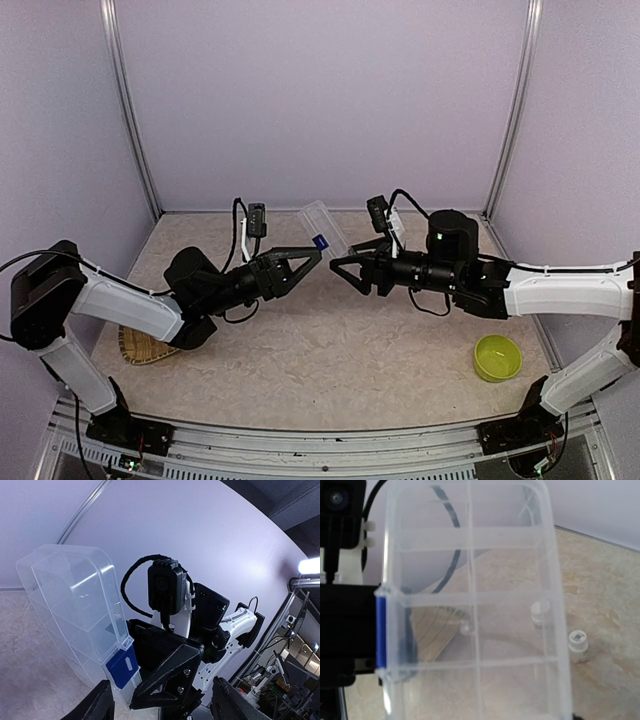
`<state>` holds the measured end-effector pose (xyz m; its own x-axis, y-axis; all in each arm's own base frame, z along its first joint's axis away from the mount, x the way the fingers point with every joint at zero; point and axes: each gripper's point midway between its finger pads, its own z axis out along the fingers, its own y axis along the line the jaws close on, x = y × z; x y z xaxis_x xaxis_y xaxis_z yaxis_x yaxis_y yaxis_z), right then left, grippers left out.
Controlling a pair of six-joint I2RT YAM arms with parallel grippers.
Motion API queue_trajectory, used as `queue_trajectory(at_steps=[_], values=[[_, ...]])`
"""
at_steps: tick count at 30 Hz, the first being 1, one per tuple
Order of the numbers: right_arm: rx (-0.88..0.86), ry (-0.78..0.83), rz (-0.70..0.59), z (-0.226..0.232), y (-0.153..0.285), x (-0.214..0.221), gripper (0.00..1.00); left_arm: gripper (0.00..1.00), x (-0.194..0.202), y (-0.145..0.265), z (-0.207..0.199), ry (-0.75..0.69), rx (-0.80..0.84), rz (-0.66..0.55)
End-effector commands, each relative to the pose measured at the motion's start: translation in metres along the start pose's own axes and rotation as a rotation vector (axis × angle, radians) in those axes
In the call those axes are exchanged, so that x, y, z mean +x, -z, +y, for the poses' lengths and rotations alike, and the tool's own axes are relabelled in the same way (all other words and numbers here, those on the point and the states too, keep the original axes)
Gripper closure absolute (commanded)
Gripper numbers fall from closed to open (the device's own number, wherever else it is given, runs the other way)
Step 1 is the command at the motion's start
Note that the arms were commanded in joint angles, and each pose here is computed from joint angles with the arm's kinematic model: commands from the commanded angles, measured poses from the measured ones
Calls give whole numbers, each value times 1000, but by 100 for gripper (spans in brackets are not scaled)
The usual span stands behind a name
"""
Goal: Sort the pills into containers
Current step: Open the lid of the pill container.
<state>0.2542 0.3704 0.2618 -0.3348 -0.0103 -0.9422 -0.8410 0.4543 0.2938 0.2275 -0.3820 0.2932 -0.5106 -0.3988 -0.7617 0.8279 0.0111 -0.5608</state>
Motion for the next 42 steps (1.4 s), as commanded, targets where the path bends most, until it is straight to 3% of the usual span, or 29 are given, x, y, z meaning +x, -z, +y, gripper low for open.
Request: queue_trajectory(at_steps=[1,20,42], values=[[-14,-15,29,2,-6,15,42,36,-14,0,-22,-35,99,-46],[3,-33,90,-6,-10,40,45,40,-18,3,-46,-45,234,-68],[152,-81,136,-39,-6,56,45,40,-18,15,-67,-111,280,-92]])
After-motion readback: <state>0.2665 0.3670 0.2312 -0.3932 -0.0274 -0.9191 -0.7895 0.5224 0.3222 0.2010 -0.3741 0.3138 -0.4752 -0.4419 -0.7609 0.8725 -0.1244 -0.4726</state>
